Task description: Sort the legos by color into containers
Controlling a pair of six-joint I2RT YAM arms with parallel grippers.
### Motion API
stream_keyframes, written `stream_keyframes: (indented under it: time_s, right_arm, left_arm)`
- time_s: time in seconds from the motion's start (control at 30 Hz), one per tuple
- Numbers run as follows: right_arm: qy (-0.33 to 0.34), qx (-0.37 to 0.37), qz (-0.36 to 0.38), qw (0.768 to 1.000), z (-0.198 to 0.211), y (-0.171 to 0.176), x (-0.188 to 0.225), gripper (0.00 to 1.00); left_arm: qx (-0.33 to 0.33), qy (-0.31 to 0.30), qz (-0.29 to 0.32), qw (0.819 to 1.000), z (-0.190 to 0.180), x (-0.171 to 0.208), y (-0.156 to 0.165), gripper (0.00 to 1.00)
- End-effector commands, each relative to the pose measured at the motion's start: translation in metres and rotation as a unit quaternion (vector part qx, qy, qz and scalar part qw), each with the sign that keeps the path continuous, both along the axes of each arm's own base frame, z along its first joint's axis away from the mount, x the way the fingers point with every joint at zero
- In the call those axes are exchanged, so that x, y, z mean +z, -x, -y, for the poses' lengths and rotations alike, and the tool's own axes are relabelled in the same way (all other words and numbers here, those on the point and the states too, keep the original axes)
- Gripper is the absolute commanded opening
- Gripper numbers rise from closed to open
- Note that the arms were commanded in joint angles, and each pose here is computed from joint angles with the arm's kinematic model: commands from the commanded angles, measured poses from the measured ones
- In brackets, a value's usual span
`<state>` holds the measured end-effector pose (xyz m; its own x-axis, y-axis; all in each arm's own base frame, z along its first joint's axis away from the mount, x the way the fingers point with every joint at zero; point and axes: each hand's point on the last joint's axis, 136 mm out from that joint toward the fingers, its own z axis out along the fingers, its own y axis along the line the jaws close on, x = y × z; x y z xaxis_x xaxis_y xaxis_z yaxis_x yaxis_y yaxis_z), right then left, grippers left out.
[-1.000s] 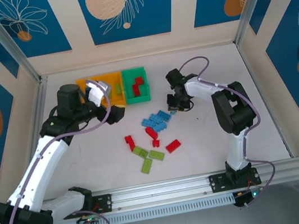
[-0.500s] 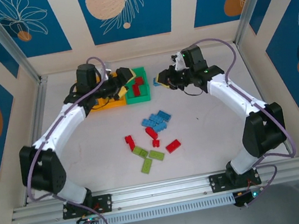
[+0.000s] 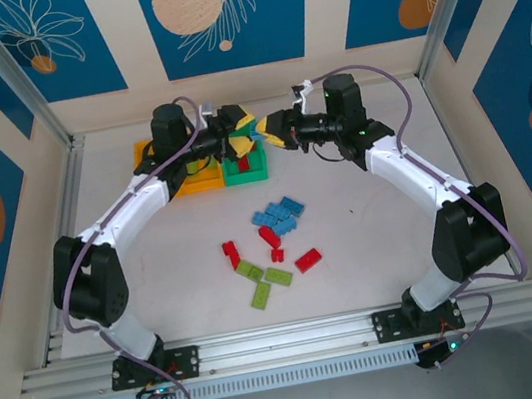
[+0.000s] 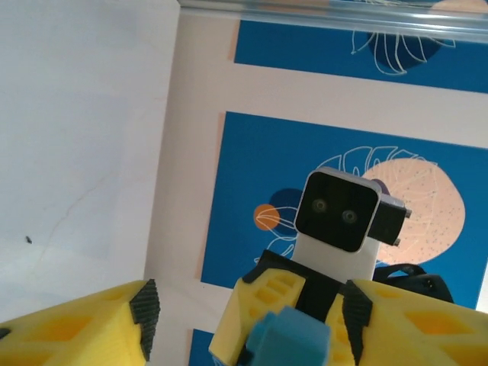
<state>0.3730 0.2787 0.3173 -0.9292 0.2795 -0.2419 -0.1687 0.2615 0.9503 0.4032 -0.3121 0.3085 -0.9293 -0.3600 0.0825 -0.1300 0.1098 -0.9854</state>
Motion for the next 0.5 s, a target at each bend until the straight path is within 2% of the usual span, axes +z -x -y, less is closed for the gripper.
stream_keyframes:
  time_s: [0.0, 0.07, 0.2, 0.27, 0.37, 0.47]
  right_arm:
    - [-0.029, 0.017, 0.010, 0.999, -0.006, 0.007, 0.028, 0.18]
    - [-0.032, 0.012, 0.004, 0.999, -0.006, 0.005, 0.027, 0.18]
    - [-0.038, -0.003, -0.022, 0.999, -0.005, 0.000, 0.026, 0.18]
    - [-0.043, -0.010, -0.038, 0.998, -0.004, -0.002, 0.025, 0.18]
    - [-0.042, -0.018, -0.052, 0.998, -0.004, -0.004, 0.022, 0.18]
    - [-0.035, -0.030, -0.064, 0.997, -0.002, -0.005, 0.018, 0.18]
  left_arm:
    - [-0.016, 0.026, 0.029, 0.999, 0.007, 0.027, 0.001, 0.54]
    - [-0.016, 0.026, 0.030, 0.999, 0.007, 0.028, 0.001, 0.47]
    - [-0.014, 0.025, 0.027, 0.999, 0.005, 0.027, 0.004, 0.42]
    - [-0.011, 0.026, 0.029, 0.999, 0.004, 0.026, 0.004, 0.42]
    - [-0.010, 0.033, 0.040, 0.999, 0.004, 0.030, 0.004, 0.53]
    - [-0.006, 0.043, 0.051, 0.998, 0.003, 0.036, 0.003, 0.55]
